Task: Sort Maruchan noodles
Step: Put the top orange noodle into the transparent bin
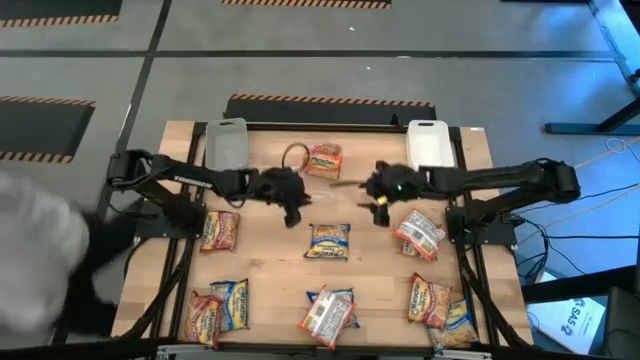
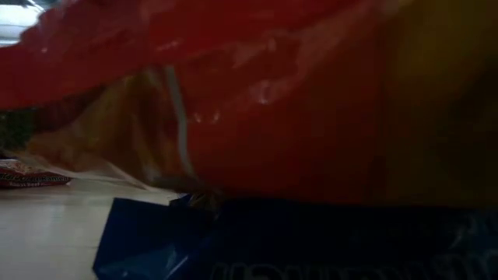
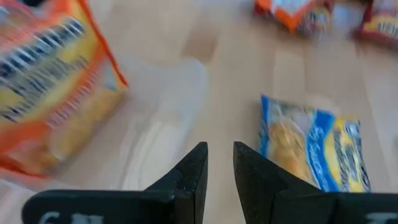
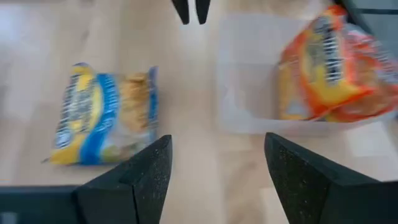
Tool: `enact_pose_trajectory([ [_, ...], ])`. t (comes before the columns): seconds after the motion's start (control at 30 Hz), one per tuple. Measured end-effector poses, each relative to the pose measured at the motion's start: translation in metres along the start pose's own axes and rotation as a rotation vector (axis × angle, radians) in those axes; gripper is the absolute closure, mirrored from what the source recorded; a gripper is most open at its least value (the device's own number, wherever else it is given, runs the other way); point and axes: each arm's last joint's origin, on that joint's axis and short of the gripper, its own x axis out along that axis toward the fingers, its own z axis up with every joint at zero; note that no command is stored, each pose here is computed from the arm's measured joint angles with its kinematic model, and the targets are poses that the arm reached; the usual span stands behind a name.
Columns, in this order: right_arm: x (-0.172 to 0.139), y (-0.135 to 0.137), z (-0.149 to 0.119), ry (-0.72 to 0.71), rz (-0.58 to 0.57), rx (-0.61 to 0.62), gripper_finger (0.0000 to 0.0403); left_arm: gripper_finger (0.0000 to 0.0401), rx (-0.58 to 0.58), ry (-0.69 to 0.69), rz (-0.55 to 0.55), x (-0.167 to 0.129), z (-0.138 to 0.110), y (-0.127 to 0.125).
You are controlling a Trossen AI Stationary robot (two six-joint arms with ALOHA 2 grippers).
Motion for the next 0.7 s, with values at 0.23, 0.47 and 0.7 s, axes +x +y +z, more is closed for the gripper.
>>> enact_pose_trajectory([
  [0.23,-0.01,0.055,-0.005,0.014,0.108,0.001,0.0162,0.033,0.036,-0.062,-0.002,-0.004,-0.007,-0.048],
  [0.47,-0.025,0.1,-0.015,0.05,0.168,0.107,0.0162,0.033,0.059,-0.086,-0.043,-0.01,-0.012,-0.073],
  [0.7,-0.051,0.111,-0.046,0.334,0.112,0.442,0.0162,0.033,0.078,-0.094,-0.044,-0.013,-0.015,-0.082],
])
